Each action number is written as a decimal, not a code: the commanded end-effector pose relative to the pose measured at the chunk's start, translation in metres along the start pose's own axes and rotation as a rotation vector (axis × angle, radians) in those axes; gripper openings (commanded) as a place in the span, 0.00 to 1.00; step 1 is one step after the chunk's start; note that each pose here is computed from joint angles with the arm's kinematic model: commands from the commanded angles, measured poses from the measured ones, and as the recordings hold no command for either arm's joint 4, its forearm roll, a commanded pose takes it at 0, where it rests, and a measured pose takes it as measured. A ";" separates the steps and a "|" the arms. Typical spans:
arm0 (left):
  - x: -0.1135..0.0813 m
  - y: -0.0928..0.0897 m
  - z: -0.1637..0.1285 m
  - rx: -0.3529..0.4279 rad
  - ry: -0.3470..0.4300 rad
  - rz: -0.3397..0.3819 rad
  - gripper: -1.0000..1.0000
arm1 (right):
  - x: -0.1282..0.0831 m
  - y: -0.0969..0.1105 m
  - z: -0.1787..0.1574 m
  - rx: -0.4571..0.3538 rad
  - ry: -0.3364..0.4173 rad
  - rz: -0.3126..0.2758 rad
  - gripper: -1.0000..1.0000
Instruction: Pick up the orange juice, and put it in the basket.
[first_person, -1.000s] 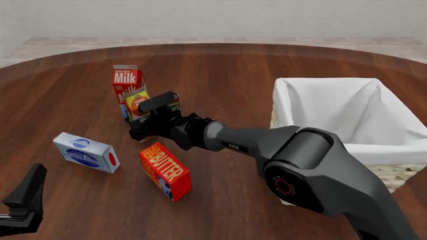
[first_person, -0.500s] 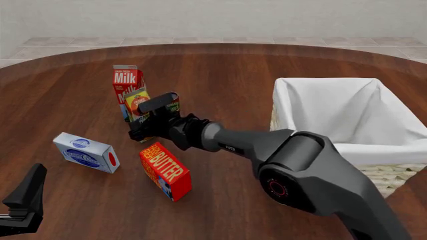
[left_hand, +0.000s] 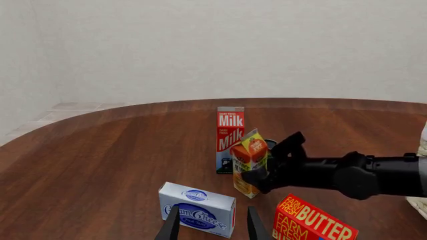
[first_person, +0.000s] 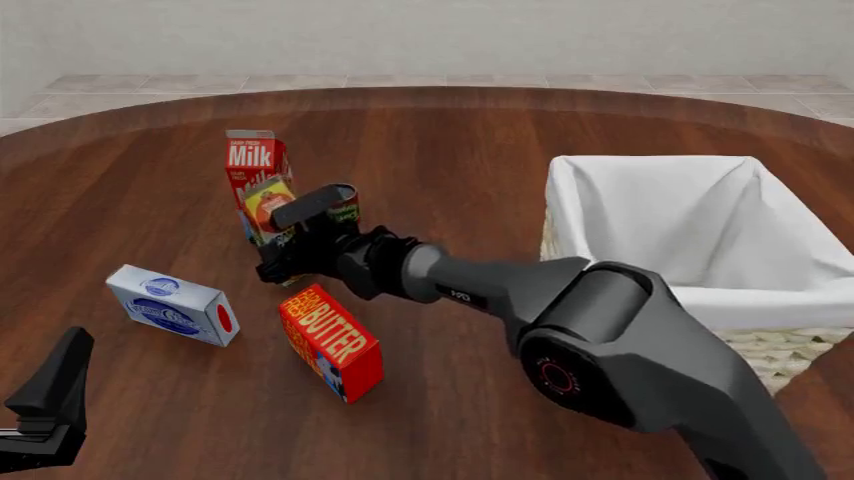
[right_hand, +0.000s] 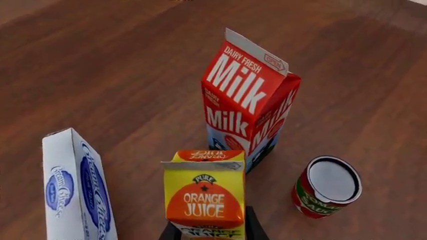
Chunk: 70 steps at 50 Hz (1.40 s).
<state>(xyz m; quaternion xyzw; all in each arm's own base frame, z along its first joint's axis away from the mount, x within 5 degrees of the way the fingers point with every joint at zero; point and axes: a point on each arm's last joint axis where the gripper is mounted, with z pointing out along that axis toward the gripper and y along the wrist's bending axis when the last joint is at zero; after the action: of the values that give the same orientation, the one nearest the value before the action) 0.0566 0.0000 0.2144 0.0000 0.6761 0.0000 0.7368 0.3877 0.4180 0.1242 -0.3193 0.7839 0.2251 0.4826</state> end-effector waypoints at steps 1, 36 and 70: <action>0.000 0.000 0.000 0.000 0.000 0.000 1.00 | -0.013 0.002 -0.011 -0.004 -0.025 0.029 0.00; 0.000 0.000 0.000 0.000 0.000 0.000 1.00 | -0.089 0.012 -0.120 -0.024 -0.140 0.047 0.00; 0.000 0.000 0.000 0.000 0.000 0.000 1.00 | -0.122 0.005 -0.194 -0.007 -0.171 0.003 0.00</action>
<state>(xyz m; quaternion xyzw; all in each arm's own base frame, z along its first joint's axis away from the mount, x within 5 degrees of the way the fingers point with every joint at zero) 0.0566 0.0000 0.2144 0.0000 0.6761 0.0000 0.7368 0.3101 0.3460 0.2969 -0.3123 0.7410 0.2538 0.5375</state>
